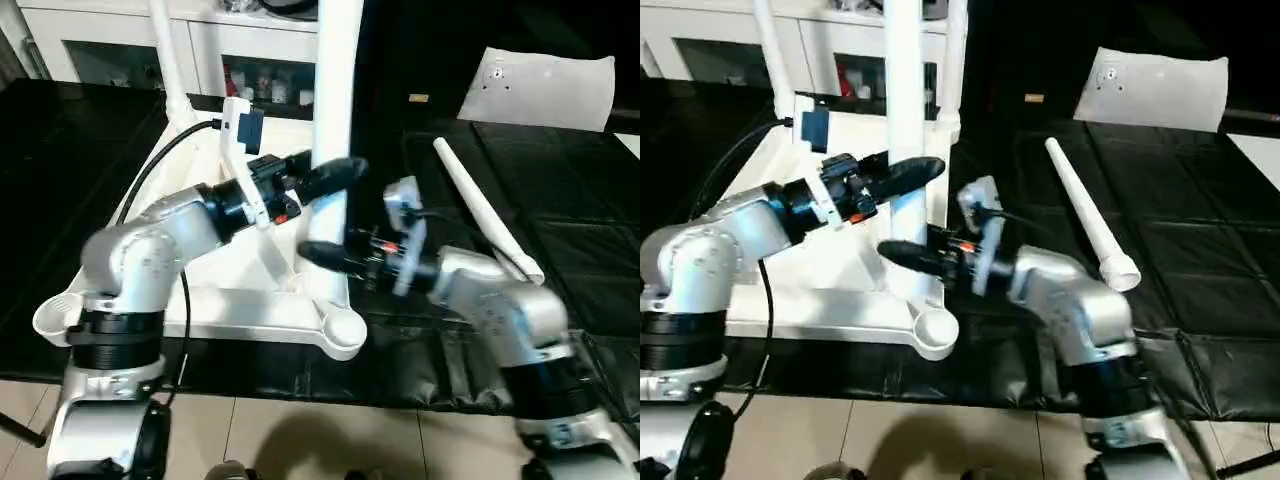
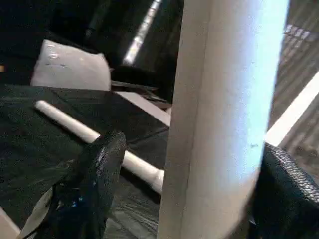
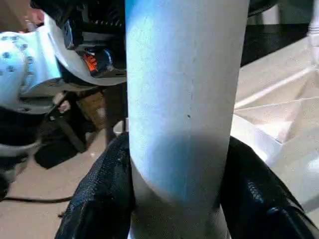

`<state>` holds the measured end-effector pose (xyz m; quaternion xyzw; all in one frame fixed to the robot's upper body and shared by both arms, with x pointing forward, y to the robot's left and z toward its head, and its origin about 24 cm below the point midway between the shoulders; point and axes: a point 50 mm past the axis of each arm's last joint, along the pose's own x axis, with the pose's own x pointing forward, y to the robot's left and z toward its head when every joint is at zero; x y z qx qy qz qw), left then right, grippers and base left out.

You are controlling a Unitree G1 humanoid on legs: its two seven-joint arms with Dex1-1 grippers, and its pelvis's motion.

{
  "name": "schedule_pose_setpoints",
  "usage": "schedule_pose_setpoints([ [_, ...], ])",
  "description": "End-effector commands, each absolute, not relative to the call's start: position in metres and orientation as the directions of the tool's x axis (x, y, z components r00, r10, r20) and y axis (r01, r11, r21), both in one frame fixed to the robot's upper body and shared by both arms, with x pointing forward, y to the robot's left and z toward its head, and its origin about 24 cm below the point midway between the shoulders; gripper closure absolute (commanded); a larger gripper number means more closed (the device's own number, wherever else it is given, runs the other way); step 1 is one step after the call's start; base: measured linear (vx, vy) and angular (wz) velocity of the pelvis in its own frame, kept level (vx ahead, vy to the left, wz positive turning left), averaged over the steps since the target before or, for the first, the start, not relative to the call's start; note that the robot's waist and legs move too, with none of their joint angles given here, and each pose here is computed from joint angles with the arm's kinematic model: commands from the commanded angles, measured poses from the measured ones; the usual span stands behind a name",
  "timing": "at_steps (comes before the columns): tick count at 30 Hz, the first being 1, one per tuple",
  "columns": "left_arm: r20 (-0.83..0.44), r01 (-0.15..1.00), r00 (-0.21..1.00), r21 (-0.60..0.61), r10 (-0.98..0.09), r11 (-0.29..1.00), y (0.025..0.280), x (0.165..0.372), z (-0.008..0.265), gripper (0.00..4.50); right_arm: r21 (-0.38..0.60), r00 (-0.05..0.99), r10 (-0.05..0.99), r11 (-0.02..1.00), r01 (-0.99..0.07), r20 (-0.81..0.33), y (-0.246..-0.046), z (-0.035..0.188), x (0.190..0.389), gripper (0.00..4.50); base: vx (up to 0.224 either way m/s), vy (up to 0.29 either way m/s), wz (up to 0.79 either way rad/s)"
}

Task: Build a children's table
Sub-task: Pick table leg

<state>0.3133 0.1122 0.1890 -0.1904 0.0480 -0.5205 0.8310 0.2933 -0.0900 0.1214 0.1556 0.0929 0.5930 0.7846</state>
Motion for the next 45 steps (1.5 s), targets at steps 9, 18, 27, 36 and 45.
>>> schedule_pose_setpoints([
  [9, 0.216, 0.899, 0.293, -0.394, -0.931, 0.192, 0.11, 0.298, 0.201, 0.76, 0.349, 0.224, 0.968, 0.173, -0.921, 0.111, -0.1, 0.136, 0.291, 2.57, 0.0, 0.0, 0.0],
  [18, 0.18, 0.901, 0.288, -0.382, -0.941, 0.203, 0.113, 0.299, 0.195, 0.55, 0.347, 0.182, 0.978, 0.137, -0.928, 0.098, -0.104, 0.134, 0.287, 2.57, 0.0, 0.0, 0.0],
  [27, 0.174, 0.91, 0.305, -0.343, -0.936, 0.233, 0.113, 0.3, 0.189, 1.34, 0.288, 0.22, 0.974, 0.198, -0.937, 0.048, -0.105, 0.131, 0.29, 2.58, 0.0, 0.0, 0.0],
  [36, 0.135, 0.916, 0.287, -0.329, -0.948, 0.231, 0.108, 0.297, 0.178, 2.04, 0.262, 0.235, 0.972, 0.22, -0.94, 0.026, -0.104, 0.128, 0.291, 2.58, 0.0, 0.0, 0.0],
  [45, 0.128, 0.918, 0.269, -0.335, -0.955, 0.213, 0.102, 0.294, 0.171, 2.07, 0.249, 0.238, 0.971, 0.229, -0.941, 0.009, -0.103, 0.125, 0.292, 2.58, 0.0, 0.0, 0.0],
])
